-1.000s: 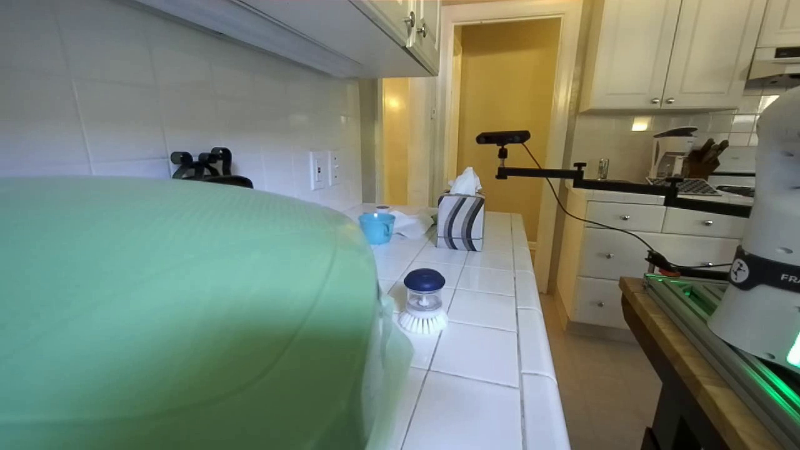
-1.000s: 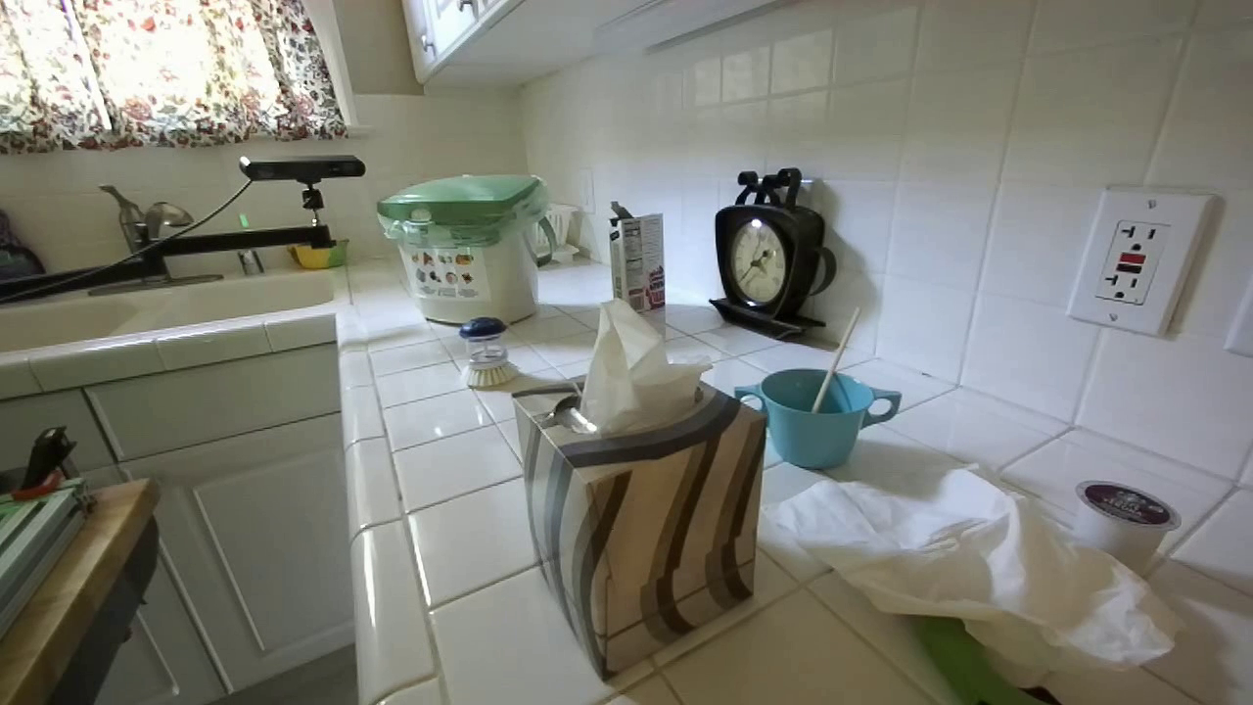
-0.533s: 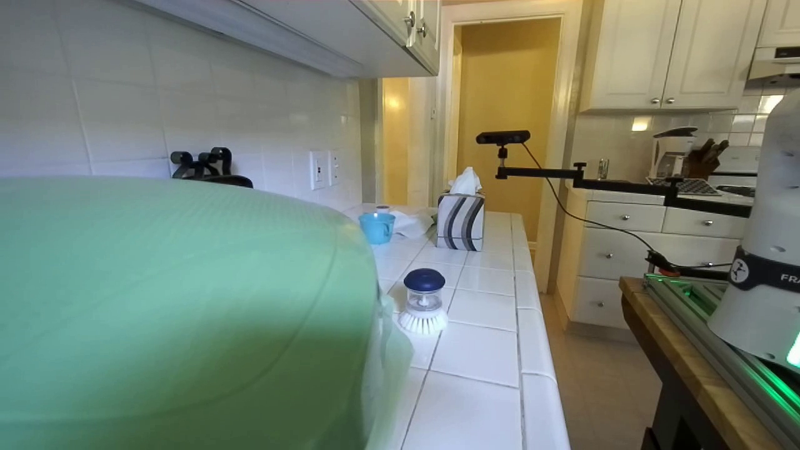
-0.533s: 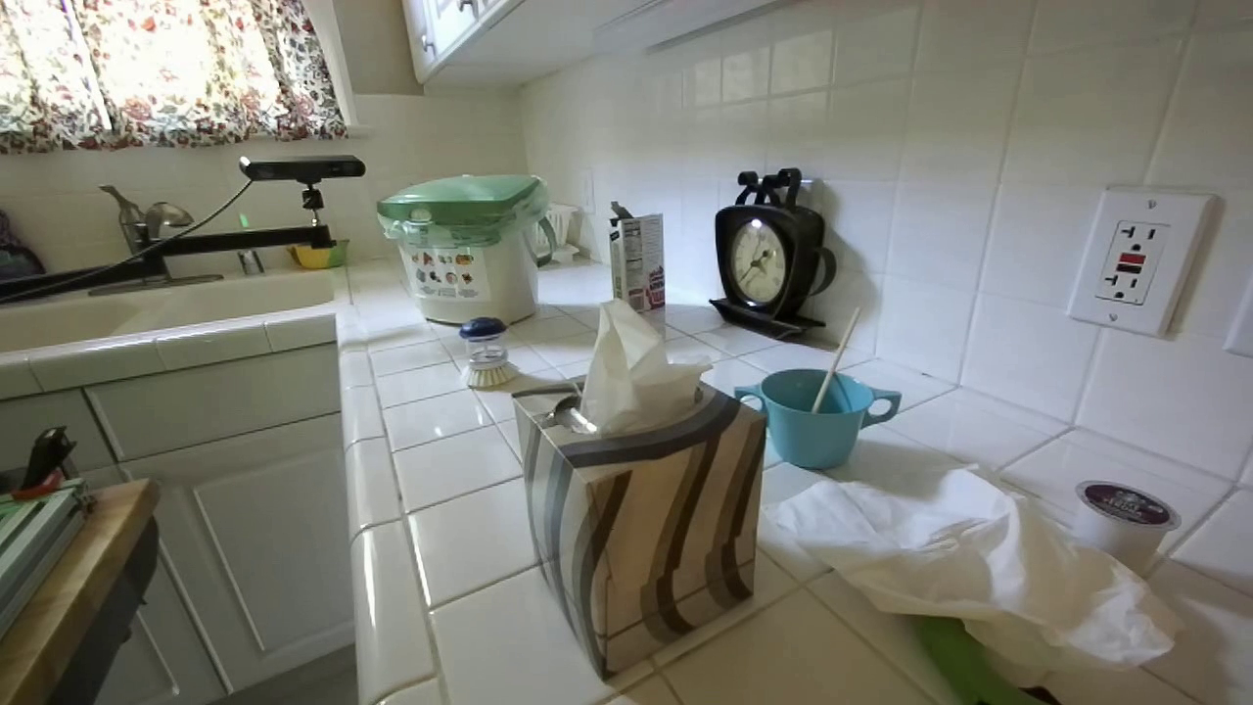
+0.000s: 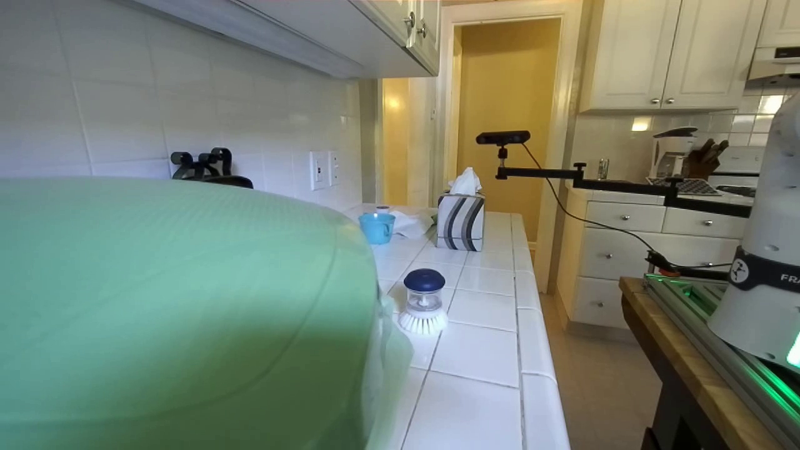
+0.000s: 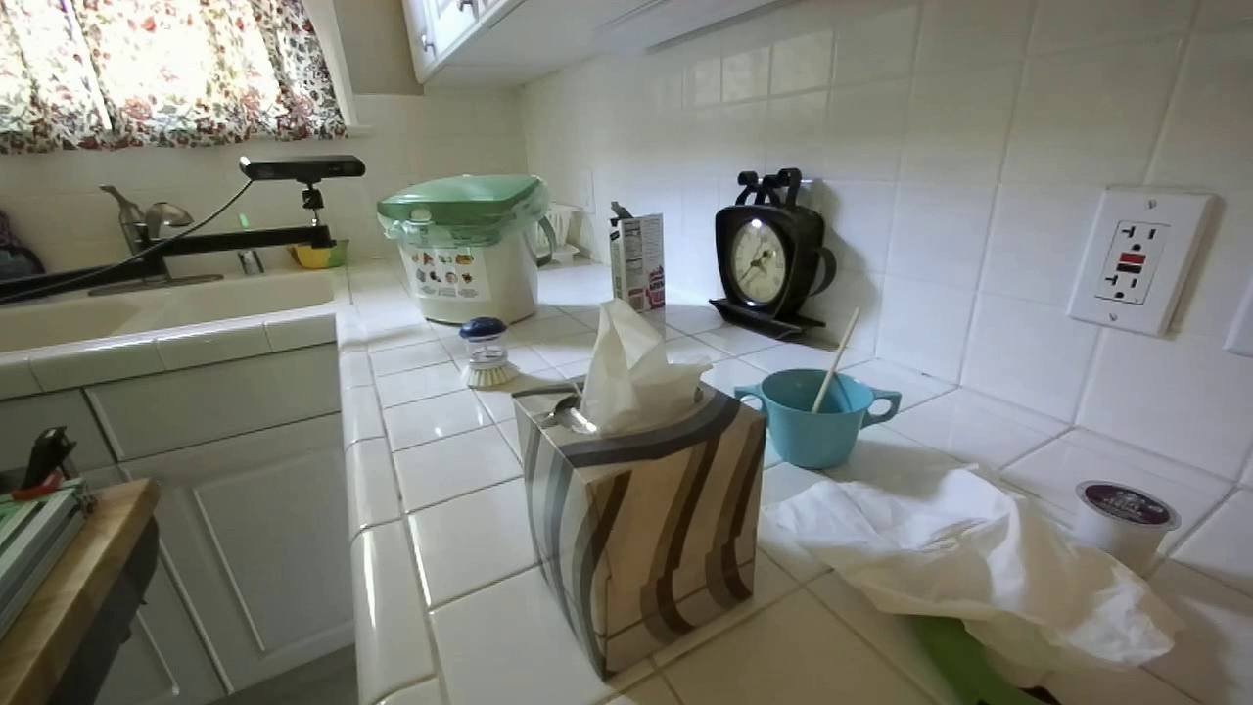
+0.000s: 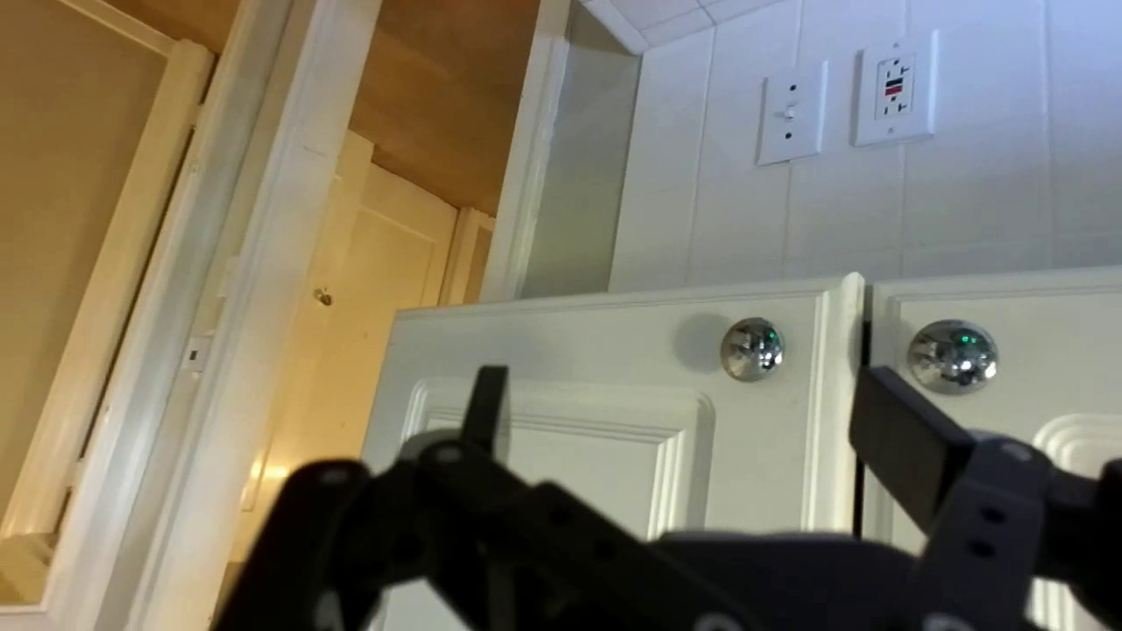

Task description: Open the far right door of the cabinet

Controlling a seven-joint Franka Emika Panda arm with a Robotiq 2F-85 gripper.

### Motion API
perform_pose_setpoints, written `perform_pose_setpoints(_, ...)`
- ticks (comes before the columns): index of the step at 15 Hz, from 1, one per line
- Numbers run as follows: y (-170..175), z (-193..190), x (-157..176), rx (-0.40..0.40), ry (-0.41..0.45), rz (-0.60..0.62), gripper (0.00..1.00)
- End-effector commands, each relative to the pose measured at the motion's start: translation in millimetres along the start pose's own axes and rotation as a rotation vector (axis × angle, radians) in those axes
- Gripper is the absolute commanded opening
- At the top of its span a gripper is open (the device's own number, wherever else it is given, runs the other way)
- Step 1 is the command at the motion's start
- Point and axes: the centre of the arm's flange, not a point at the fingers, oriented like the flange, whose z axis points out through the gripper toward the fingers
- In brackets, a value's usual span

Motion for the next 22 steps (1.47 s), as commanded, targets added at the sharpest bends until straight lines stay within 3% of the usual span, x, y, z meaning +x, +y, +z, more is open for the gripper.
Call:
perform_pose_setpoints(1, -2.0, 18.3, 1.5, -0.028, 0.038, 0.045, 1.0)
perform_pose_setpoints(3, -4.3, 27.7, 4.8, 0.006, 0.04, 0.093, 1.0)
perform_pose_setpoints(9, -1.8, 21.7, -1.2, 0.002, 0.013, 0.054, 1.0)
perform_pose_setpoints(22, -15.4, 92.2, 15.4, 0.0, 0.083, 0.134, 1.0)
